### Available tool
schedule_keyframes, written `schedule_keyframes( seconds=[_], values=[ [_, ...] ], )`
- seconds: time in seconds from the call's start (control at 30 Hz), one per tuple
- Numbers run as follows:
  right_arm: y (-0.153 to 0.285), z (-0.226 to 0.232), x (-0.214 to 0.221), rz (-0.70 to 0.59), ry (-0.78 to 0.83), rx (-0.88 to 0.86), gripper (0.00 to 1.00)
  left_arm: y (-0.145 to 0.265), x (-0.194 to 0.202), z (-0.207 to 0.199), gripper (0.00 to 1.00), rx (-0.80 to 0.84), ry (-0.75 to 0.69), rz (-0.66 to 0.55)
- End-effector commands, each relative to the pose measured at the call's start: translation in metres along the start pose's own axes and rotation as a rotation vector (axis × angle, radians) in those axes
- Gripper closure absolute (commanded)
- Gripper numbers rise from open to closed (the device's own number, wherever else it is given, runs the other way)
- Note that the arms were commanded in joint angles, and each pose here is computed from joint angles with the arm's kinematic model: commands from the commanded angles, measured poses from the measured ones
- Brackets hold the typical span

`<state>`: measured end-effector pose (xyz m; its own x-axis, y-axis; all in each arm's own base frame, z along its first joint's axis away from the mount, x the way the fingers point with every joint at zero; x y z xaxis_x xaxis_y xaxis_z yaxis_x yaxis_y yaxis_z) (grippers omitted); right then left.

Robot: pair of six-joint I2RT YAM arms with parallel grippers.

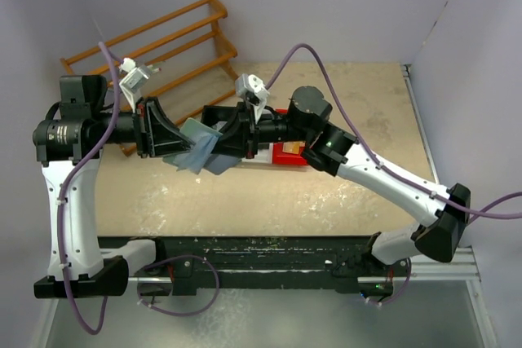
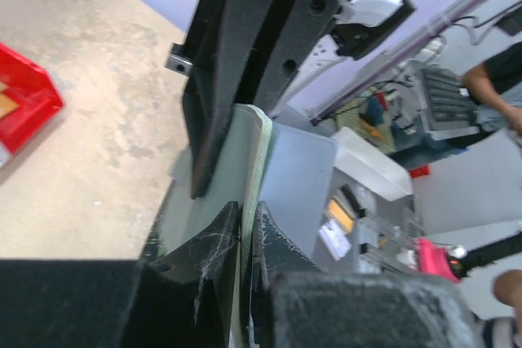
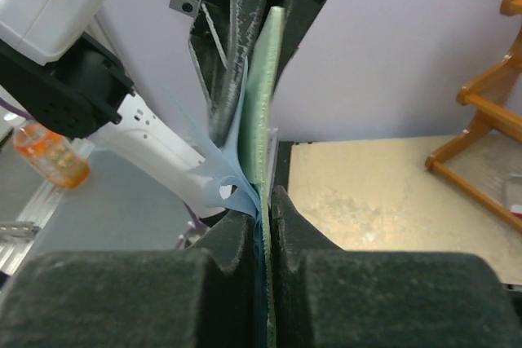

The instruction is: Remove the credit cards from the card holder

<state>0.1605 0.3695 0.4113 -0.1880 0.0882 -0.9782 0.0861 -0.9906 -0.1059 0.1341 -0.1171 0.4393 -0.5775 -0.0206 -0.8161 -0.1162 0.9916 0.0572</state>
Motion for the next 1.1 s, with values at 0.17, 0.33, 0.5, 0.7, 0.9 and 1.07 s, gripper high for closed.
schedule_keyframes(
  seconds=[0.17,0.33,0.5,0.7,0.9,1.07],
  values=[
    [-0.01,-0.013,-0.024,0.003,-0.095,0.144,1.0,0.022,0.0,0.04,0.41,-0.472,-0.336,0.088],
    [-0.021,-0.053,-0.009,0.112,-0.222,0.383,1.0,0.034,0.0,0.039,0.21,-0.609,-0.545,0.057],
    [-0.025,-0.061,-0.005,0.15,-0.271,0.475,1.0,0.036,0.006,0.039,0.16,-0.628,-0.601,0.057],
    [-0.031,-0.049,-0.015,0.136,-0.265,0.498,1.0,0.039,0.02,0.063,0.16,-0.675,-0.578,0.078],
    [-0.045,-0.035,-0.013,0.139,-0.303,0.436,1.0,0.044,0.023,0.084,0.17,-0.762,-0.574,0.064],
    [-0.048,-0.032,-0.007,0.149,-0.332,0.41,1.0,0.044,0.024,0.085,0.39,-0.761,-0.546,0.072]
  ],
)
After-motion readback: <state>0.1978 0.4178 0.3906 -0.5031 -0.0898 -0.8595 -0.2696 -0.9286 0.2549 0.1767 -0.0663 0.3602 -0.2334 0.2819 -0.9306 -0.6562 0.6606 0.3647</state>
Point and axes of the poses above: each gripper's point midway between its finger pads, its own y axis back along the fingers, its own z axis along the line the jaws close on, x = y × z, the point moved 5 cm from there along y, back along the fingers, and after that the axes turned 2 degrees about -y, right-handed, at the moved point
